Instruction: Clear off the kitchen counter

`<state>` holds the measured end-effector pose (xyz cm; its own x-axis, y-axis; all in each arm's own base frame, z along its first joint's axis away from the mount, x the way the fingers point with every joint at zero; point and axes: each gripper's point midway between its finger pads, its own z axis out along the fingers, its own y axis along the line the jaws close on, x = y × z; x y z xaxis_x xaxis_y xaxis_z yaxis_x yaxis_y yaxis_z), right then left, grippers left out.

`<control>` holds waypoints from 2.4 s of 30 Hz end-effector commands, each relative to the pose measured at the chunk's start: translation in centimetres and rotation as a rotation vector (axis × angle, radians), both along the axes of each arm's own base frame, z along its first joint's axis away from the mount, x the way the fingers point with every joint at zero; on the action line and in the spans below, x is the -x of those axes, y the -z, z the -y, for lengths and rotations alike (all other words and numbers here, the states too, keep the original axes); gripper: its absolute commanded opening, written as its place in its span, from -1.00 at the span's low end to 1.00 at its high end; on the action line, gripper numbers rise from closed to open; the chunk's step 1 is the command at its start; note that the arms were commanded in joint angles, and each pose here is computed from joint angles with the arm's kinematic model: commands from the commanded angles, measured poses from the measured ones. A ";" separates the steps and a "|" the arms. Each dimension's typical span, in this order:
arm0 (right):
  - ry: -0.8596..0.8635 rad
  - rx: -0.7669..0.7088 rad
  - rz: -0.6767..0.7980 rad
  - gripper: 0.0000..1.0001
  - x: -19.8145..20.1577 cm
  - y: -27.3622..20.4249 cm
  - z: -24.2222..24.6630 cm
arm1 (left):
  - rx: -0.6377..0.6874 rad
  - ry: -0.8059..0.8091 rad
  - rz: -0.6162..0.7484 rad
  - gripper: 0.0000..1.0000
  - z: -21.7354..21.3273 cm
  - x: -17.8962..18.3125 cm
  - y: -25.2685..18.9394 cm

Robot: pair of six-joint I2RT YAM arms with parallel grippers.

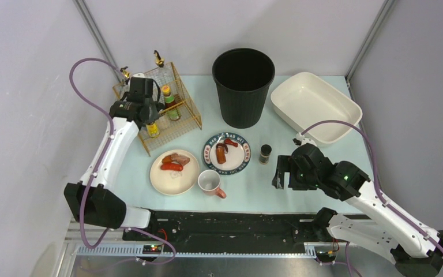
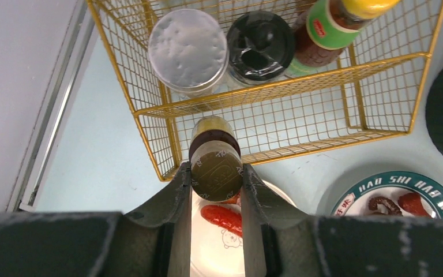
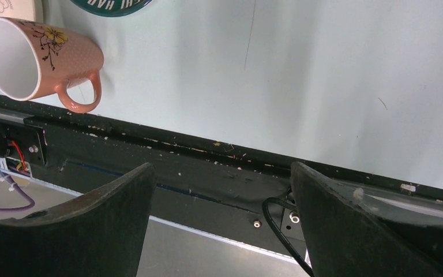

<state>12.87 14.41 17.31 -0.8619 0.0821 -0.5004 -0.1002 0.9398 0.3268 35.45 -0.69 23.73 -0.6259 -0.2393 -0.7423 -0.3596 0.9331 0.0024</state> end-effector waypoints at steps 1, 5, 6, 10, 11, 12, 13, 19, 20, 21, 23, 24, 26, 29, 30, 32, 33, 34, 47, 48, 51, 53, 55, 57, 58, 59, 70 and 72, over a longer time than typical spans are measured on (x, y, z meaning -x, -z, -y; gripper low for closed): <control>0.022 -0.003 0.018 0.82 -0.4 -0.1 0.0 | 0.003 -0.071 0.091 -1.00 -1.4 -1.0 -1.5; 0.018 -0.005 0.016 0.81 -0.4 0.1 -0.1 | -0.001 -0.090 0.067 -1.00 -1.9 -0.6 -0.4; 0.017 -0.004 0.014 0.81 -0.4 0.2 -0.2 | 0.000 -0.094 0.063 -0.99 -2.0 -0.5 -0.2; 0.014 -0.003 0.016 0.81 -0.4 0.1 -0.2 | 0.001 -0.098 0.027 -0.86 -2.1 -0.4 1.3; 0.016 -0.004 0.016 0.81 -0.4 0.1 -0.2 | 0.002 -0.098 0.013 -0.83 -2.1 -0.3 1.8; 0.015 -0.002 0.014 0.81 -0.4 0.2 -0.2 | 0.005 -0.099 0.012 -0.82 -2.1 -0.3 2.0; 0.015 -0.002 0.014 0.81 -0.4 0.2 -0.1 | 0.007 -0.096 0.000 -0.79 -2.0 -0.2 2.5; 0.017 -0.003 0.013 0.81 -0.2 0.2 0.0 | 0.017 -0.089 -0.022 -0.34 -1.9 -0.2 3.6; 0.016 -0.004 0.013 0.81 -0.2 0.1 0.0 | 0.019 -0.086 -0.025 -0.19 -1.8 -0.2 3.8; 0.018 -0.004 0.014 0.81 -0.2 0.1 0.0 | 0.020 -0.085 -0.026 -0.15 -1.8 -0.2 3.8; 0.018 -0.003 0.014 0.81 -0.2 0.2 0.0 | 0.027 -0.079 -0.027 0.02 -1.6 -0.2 3.9; 0.017 -0.002 0.014 0.81 -0.1 0.2 0.1 | 0.028 -0.078 -0.028 0.16 -1.6 -0.2 3.9; 0.016 -0.001 0.012 0.82 0.0 0.2 0.1 | 0.031 -0.072 -0.015 0.35 -1.5 -0.2 3.4; 0.015 -0.002 0.014 0.81 0.0 0.2 0.2 | 0.034 -0.053 0.008 0.56 -1.3 -0.2 2.4; 0.017 -0.001 0.016 0.81 0.0 0.2 0.2 | 0.044 -0.042 0.024 0.65 -1.1 -0.3 1.8; 0.018 -0.001 0.018 0.82 0.0 0.2 0.3 | 0.070 -0.011 0.047 0.78 -0.5 -0.2 0.8; 0.018 -0.001 0.019 0.82 0.0 0.2 0.3 | 0.094 0.012 0.065 0.87 0.0 -0.1 0.1; 0.019 -0.002 0.019 0.82 0.0 0.2 0.3 | 0.106 0.025 0.075 0.92 0.3 0.0 -0.3; 0.040 0.005 0.031 0.83 -0.1 0.2 0.8 | 0.249 0.288 0.200 0.99 6.5 3.5 -5.1; 0.042 0.006 0.034 0.83 -0.1 0.2 0.9 | 0.253 0.335 0.205 0.99 7.6 3.9 -5.5; 0.048 0.003 0.038 0.83 -0.1 0.1 1.0 | 0.272 0.435 0.220 0.99 10.0 4.7 -6.6; 0.052 -0.004 0.041 0.83 -0.1 0.0 1.0 | 0.282 0.488 0.228 0.99 11.6 5.2 -7.3; 0.058 -0.005 0.044 0.83 -0.1 -0.1 1.2 | 0.288 0.541 0.225 0.99 13.3 5.6 -7.5; 0.075 -0.003 0.044 0.83 -0.1 0.0 1.5 | 0.275 0.596 0.220 0.99 15.3 6.2 -7.7; 0.093 0.002 0.041 0.83 -0.1 0.0 1.7 | 0.269 0.608 0.209 0.99 15.9 6.2 -7.4; 0.099 0.006 0.039 0.83 -0.1 0.1 1.9 | 0.263 0.629 0.213 0.99 16.8 6.4 -7.7; 0.220 0.014 0.054 0.83 -0.3 -0.1 4.2 | 0.207 0.782 0.143 0.99 26.1 7.0 -6.3; 0.236 0.014 0.059 0.83 -0.3 -0.2 4.5 | 0.206 0.805 0.124 0.99 27.9 6.9 -5.8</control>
<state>12.89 11.05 17.23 -0.8179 0.2201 -0.5317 0.0485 0.9471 0.3174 27.86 -26.23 28.52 -0.6132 0.0960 -0.7841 0.4089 0.8878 -0.2111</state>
